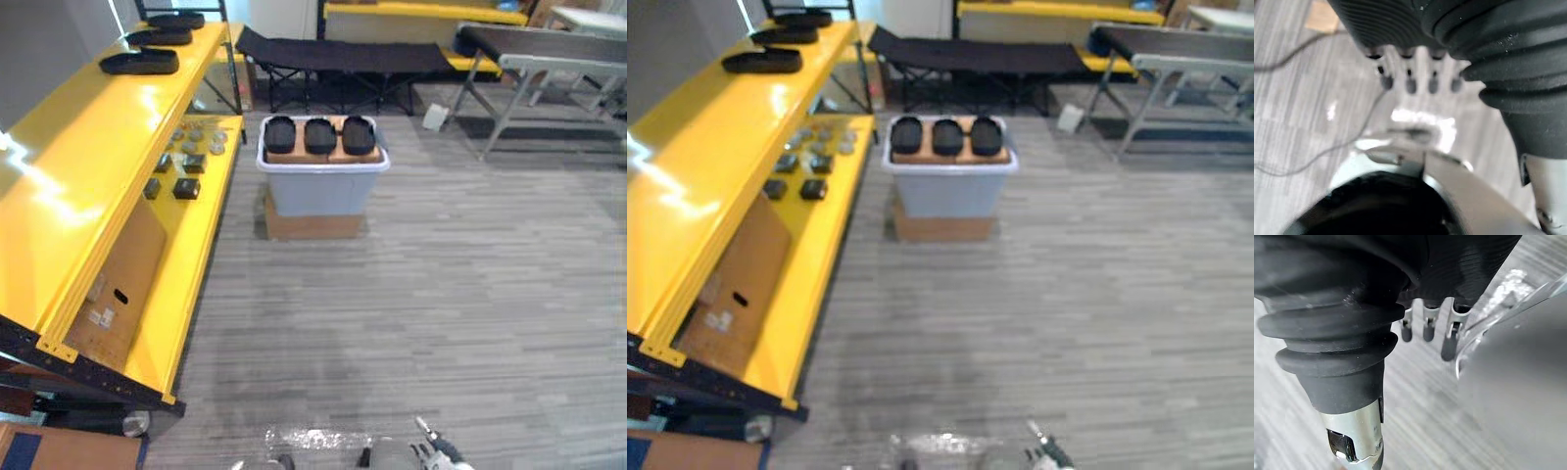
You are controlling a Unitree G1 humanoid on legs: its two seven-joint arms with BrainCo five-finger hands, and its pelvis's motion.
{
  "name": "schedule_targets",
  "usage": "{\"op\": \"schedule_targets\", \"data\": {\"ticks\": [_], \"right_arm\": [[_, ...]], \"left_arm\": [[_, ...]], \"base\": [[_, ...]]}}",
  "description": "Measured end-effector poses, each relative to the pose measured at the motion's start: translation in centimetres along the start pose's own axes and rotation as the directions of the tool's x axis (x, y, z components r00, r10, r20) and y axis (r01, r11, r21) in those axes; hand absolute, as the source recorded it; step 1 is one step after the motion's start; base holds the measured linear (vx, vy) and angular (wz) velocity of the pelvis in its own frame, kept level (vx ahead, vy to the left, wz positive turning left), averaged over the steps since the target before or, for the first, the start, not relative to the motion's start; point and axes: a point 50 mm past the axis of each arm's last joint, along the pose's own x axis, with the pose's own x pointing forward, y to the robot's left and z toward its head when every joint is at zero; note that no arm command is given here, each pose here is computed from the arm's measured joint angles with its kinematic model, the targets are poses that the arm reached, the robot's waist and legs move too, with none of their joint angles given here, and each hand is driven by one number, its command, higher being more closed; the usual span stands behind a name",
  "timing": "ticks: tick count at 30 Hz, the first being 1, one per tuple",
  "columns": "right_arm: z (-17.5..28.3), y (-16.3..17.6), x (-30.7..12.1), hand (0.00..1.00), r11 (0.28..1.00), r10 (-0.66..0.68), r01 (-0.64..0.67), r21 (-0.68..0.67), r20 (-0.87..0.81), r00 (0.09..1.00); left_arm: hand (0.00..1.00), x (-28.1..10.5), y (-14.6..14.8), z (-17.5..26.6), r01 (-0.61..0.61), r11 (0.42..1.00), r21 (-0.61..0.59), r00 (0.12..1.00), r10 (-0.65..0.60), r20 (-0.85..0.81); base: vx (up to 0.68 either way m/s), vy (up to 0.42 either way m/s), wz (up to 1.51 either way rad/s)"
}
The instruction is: Walk over and take plastic housings, then place them on the shelf
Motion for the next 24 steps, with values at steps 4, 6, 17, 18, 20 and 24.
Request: {"op": "schedule_targets", "data": {"ticks": [4,6,17,18,20,24], "right_arm": [[-2.5,-2.7,-1.2,0.0,0.998,-0.05,0.047,-0.04,-0.094,0.994],[-3.9,-4.1,-1.9,0.0,0.996,-0.088,0.083,-0.037,-0.143,0.986],[3.3,-1.0,0.1,0.0,0.995,-0.022,0.03,-0.093,0.086,0.996],[3.8,-0.7,0.2,0.0,0.995,-0.014,0.024,-0.096,0.104,0.994],[4.2,-0.2,0.2,0.0,0.992,0.005,0.01,-0.125,0.116,0.993],[3.1,2.0,0.6,0.0,0.976,0.082,-0.069,-0.207,0.055,0.995]], "left_arm": [[0.0,0.0,0.0,0.2,0.007,0.998,-0.06,1.0,-0.006,0.013],[0.0,-0.1,-0.2,0.8,0.017,0.996,-0.084,0.999,-0.012,0.052],[0.0,0.0,-2.2,-0.7,0.111,0.952,-0.284,0.993,-0.091,0.08],[0.0,0.0,-2.2,-1.1,0.11,0.952,-0.286,0.993,-0.093,0.072],[0.0,0.0,-2.4,-2.9,0.099,0.952,-0.289,0.995,-0.094,0.03],[0.0,-0.2,-0.9,-4.4,0.072,0.961,-0.267,0.997,-0.075,-0.002]], "base": [[0.24,-0.101,-0.04],[0.38,-0.222,0.02],[0.46,-0.175,-0.04],[0.34,0.125,-0.38],[0.4,0.228,-0.33],[0.41,0.213,-0.35]]}}
